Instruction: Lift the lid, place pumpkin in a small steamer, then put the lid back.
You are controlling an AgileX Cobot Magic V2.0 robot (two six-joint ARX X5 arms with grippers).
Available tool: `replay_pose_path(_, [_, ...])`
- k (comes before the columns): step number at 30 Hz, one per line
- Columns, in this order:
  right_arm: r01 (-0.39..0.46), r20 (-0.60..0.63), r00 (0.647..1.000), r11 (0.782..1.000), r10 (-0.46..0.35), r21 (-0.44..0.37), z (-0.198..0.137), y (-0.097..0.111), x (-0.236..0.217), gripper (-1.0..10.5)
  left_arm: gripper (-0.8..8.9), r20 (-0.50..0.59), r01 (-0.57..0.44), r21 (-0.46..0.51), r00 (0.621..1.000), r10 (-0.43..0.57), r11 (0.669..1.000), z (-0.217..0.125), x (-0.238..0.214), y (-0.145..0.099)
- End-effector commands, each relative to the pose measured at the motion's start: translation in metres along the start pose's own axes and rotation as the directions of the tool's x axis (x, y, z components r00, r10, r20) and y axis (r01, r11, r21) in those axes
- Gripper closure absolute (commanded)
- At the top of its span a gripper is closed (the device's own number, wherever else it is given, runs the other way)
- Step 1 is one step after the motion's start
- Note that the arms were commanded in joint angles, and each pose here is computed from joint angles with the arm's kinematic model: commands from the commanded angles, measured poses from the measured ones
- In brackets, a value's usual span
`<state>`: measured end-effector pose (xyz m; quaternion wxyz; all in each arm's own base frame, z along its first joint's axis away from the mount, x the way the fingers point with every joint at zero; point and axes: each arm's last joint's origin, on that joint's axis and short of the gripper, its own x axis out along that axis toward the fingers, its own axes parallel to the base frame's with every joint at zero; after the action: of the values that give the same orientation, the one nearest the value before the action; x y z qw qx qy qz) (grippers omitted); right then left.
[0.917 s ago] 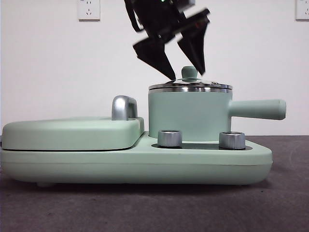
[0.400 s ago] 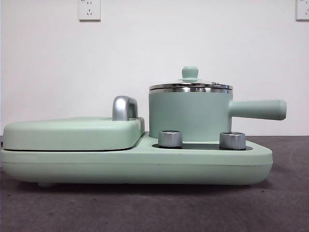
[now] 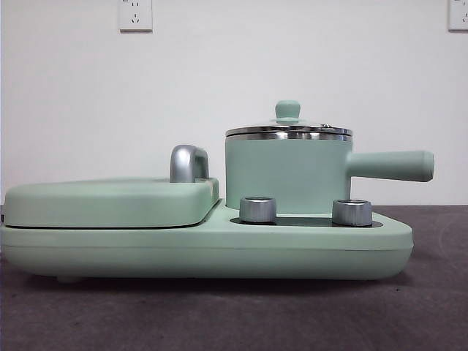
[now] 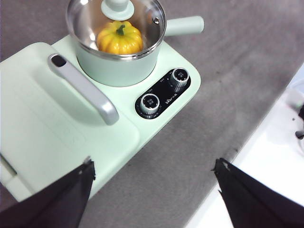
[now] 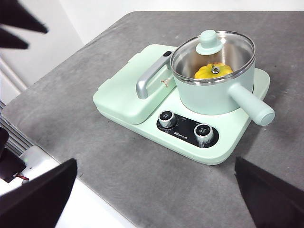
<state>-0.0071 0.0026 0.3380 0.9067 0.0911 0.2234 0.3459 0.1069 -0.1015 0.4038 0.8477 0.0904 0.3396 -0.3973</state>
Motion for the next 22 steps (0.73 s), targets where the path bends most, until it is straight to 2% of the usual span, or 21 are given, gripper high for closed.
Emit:
replay_pose_path(1, [-0.010, 0.013, 1.000, 1.000, 0.010, 0.001, 0.002, 0.001, -0.001, 4.2, 4.09, 0.074, 0.014, -0.060, 0.997, -0.010, 0.998, -0.022, -0.011, -0.003])
replay_pose_path(5, [-0.010, 0.013, 1.000, 1.000, 0.010, 0.001, 0.002, 0.001, -0.001, 4.2, 4.20, 0.156, 0.032, -0.125, 0.988, -0.012, 0.992, -0.059, -0.020, -0.003])
replay_pose_path(6, [-0.010, 0.013, 1.000, 1.000, 0.010, 0.001, 0.002, 0.001, -0.001, 4.5, 4.75, 0.170, 0.036, -0.138, 0.985, -0.012, 0.990, -0.067, -0.022, -0.003])
replay_pose_path(7, [-0.010, 0.012, 1.000, 1.000, 0.010, 0.002, 0.002, 0.001, -0.001, 5.2, 5.83, 0.179, 0.038, -0.146, 0.984, -0.012, 0.988, -0.074, -0.023, -0.003])
replay_pose_path(8, [-0.010, 0.011, 1.000, 1.000, 0.010, 0.002, 0.002, 0.001, -0.001, 7.0, 7.59, 0.186, 0.041, -0.153, 0.982, -0.012, 0.987, -0.080, -0.024, -0.003])
replay_pose_path(9, [-0.010, 0.011, 1.000, 1.000, 0.010, 0.001, 0.002, 0.001, -0.001, 9.1, 7.94, 0.192, 0.041, -0.160, 0.981, -0.010, 0.986, -0.086, -0.025, -0.003])
replay_pose_path(10, [-0.008, 0.012, 1.000, 1.000, 0.008, -0.004, 0.002, 0.001, -0.001, 9.6, 8.03, 0.196, 0.043, -0.161, 0.981, -0.010, 0.986, -0.090, -0.026, -0.003])
replay_pose_path(11, [0.000, 0.015, 1.000, 1.000, 0.000, -0.005, 0.002, 0.001, -0.001, 9.2, 8.08, 0.197, 0.043, -0.160, 0.980, -0.010, 0.986, -0.093, -0.028, -0.003])
replay_pose_path(14, [0.023, 0.022, 0.999, 1.000, -0.023, 0.000, 0.002, 0.000, -0.001, 9.2, 8.07, 0.193, 0.043, -0.161, 0.981, -0.011, 0.986, -0.098, -0.033, -0.004])
replay_pose_path(22, [0.022, 0.023, 0.999, 1.000, -0.022, -0.001, 0.003, 0.000, -0.002, 9.2, 8.07, 0.205, 0.045, -0.158, 0.979, -0.012, 0.986, -0.101, -0.036, -0.004])
